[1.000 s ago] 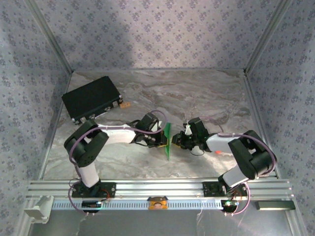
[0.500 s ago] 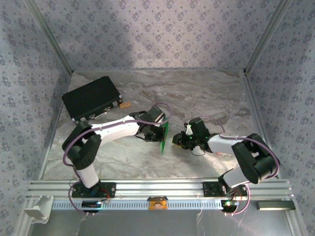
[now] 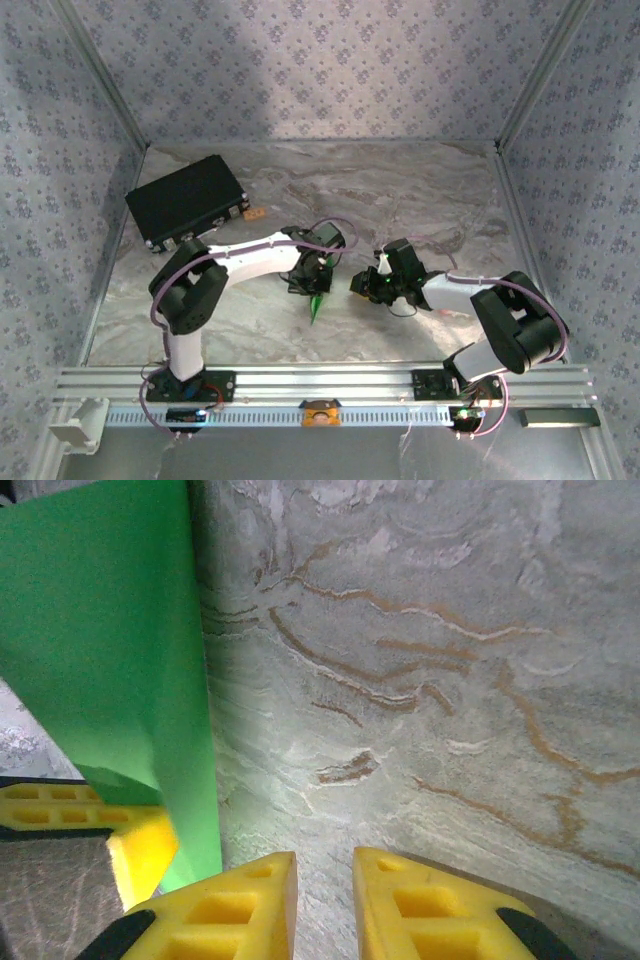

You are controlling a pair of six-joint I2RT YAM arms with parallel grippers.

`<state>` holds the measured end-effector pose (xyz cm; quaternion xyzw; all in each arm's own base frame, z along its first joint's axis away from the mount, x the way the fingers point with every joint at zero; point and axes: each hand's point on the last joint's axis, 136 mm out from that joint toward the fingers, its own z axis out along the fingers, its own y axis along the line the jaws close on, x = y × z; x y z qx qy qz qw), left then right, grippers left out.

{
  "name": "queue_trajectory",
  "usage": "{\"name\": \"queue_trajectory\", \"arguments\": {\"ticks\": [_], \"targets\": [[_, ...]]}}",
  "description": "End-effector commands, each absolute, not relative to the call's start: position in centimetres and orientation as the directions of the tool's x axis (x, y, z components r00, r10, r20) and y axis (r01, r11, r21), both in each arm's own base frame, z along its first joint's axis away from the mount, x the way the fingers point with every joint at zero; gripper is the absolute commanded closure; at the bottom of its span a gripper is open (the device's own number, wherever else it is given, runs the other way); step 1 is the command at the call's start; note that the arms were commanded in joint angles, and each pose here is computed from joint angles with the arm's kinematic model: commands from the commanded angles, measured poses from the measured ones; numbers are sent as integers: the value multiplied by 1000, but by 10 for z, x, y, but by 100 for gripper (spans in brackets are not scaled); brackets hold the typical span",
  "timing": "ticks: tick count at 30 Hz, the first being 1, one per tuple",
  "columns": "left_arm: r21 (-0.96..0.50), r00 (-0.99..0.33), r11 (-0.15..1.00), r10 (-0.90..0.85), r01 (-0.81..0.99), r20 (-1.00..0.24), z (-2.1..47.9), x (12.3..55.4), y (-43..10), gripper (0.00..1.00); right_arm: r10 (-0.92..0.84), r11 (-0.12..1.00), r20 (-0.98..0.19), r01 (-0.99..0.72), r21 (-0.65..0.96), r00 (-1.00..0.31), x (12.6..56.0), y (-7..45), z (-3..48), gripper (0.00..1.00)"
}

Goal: Fold a paper plane with a square sheet of paper (pick it up from the middle)
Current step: Turn over a paper plane at the center of the table.

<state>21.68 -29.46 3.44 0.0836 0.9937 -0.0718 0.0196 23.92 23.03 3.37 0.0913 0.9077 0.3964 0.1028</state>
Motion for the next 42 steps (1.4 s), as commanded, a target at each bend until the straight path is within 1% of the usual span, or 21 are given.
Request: {"name": "queue_trajectory", "arguments": {"ticks": [1, 9, 14, 27, 37, 42], "targets": [[-98, -982, 978, 181, 185, -51, 37, 218, -292, 98, 245, 687, -118, 86, 721, -962, 239, 228, 31, 76], [-93, -981, 978, 182, 188, -69, 34, 219, -295, 91, 241, 688, -115, 86, 720, -964, 239, 229, 29, 76], [-98, -980, 976, 185, 192, -77, 34, 219, -297, 89, 240, 688, -116, 84, 720, -964, 239, 229, 29, 76], [-121, -978, 972, 188, 199, -95, 36, 220, -305, 88, 237, 686, -112, 84, 723, -965, 239, 230, 28, 76], [-141, -976, 969, 191, 204, -102, 37, 220, -311, 83, 235, 685, -114, 81, 724, -965, 238, 231, 29, 76], [-140, -976, 969, 193, 206, -101, 35, 220, -312, 83, 234, 685, -114, 80, 724, -966, 238, 232, 29, 76]]}}
